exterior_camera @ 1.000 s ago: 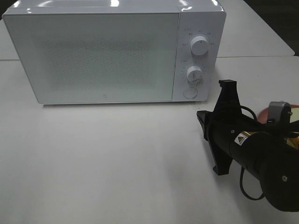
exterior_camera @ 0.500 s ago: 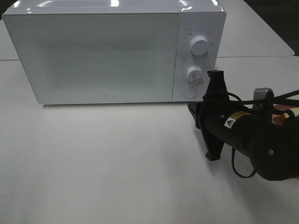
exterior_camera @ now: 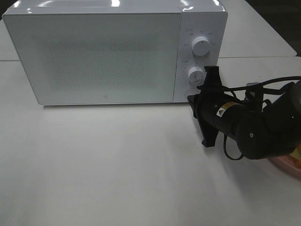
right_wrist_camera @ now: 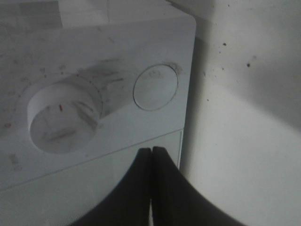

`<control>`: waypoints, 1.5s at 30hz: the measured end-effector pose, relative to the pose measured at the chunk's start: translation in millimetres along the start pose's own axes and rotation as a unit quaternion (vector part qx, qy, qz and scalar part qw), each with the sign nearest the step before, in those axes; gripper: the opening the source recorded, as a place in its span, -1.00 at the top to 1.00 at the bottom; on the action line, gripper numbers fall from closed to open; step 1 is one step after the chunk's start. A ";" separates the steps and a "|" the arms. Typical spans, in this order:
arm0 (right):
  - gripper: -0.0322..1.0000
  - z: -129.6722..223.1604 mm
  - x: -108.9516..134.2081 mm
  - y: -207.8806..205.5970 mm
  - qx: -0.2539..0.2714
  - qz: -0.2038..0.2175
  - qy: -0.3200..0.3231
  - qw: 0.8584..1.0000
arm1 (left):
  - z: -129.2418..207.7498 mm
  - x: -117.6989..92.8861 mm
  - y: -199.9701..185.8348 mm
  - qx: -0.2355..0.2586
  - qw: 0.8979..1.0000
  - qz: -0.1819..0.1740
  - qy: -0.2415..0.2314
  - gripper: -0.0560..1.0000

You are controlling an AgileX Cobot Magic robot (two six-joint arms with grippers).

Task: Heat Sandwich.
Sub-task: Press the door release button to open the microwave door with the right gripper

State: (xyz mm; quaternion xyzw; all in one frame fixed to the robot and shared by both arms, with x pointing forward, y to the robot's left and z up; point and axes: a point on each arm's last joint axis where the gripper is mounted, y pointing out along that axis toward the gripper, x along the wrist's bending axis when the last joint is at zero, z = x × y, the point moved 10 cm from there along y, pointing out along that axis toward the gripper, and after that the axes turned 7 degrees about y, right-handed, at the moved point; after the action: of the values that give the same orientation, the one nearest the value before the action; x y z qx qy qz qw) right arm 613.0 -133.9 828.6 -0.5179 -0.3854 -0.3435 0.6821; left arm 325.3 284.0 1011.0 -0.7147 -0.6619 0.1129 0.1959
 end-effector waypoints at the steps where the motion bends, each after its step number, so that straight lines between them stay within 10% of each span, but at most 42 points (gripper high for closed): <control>1: 0.91 -1.8 0.3 2.8 -0.003 0.000 0.001 1.000 | 0.0 0.0 0.0 0.000 1.000 0.000 0.000 -0.98; 45: 0.91 -15.8 0.6 53.1 -0.045 -0.028 0.006 0.999 | 0.0 0.0 0.0 0.000 1.000 0.000 0.000 -0.98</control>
State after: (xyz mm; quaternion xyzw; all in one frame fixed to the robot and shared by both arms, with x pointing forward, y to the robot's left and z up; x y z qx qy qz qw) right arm 662.1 -137.2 803.0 -0.5352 -0.3797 -0.3824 0.6505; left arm 325.3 284.0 1011.0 -0.7147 -0.6619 0.1129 0.1959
